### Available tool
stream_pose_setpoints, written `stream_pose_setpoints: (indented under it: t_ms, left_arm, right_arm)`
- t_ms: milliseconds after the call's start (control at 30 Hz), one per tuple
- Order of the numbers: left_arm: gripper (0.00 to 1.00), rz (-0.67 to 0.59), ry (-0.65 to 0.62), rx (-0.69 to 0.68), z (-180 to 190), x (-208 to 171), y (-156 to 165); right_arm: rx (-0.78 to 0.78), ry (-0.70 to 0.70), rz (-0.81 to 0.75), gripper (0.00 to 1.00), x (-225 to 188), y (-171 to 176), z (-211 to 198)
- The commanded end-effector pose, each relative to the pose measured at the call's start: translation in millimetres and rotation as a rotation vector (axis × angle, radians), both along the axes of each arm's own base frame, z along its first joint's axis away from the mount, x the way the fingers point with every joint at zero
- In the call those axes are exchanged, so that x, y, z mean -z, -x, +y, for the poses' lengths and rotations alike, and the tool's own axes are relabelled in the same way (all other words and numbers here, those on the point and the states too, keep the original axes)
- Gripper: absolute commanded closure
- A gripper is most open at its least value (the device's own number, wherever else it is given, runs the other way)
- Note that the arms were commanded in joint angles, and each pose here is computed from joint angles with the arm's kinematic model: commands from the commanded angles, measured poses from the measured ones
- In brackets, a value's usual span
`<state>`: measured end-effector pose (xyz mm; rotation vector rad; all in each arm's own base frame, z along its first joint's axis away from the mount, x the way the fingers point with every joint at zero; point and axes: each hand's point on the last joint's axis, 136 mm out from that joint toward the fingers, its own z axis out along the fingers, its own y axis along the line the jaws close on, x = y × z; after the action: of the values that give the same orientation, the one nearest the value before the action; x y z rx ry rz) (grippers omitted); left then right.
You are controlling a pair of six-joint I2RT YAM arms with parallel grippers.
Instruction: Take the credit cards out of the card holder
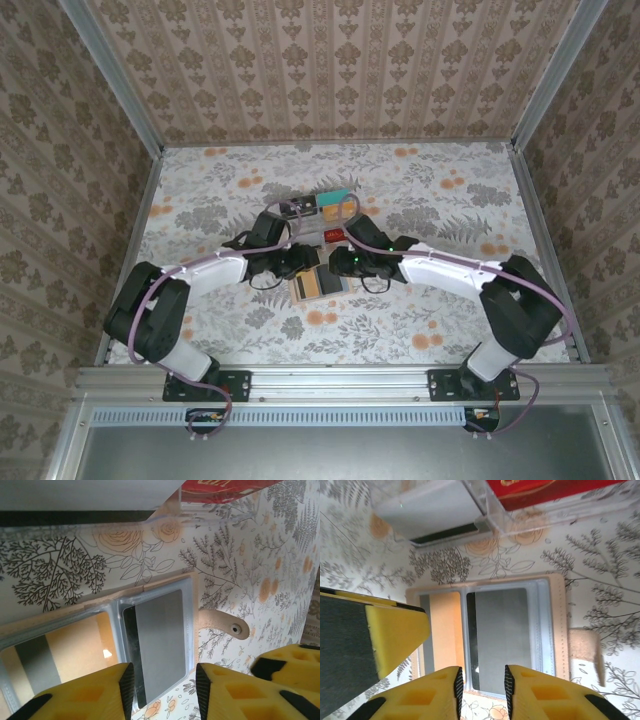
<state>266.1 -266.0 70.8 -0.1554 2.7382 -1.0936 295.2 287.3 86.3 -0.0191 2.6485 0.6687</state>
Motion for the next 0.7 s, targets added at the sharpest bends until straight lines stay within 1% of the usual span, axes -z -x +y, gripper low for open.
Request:
stream_pose_setpoints:
  t_ms: [0,233,500,667]
  left_arm:
    - [0.63,0.03,-0.03,-0.005,5.0,9.8,6.5]
    - [0.65,0.046,-0.052,0.026,3.1,14.1,7.3]
    - [0.66,0.062,-0.059,0.049,-6.0,19.5,10.3]
    - [0.67,0.066,-0.06,0.051,-8.2,22.6,10.2]
  right_arm:
    - [-0.03,0.071,0.035,0.69,11.0,4.1,2.5]
    - [-0.068,0.143,0.118,0.7,34.6,10.8,6.1]
    - [-0.03,0.219,0.149,0.63,50.3,8.2,-4.0]
    - [-0.035,0.228,0.175,0.65,59.5,9.6,-3.6]
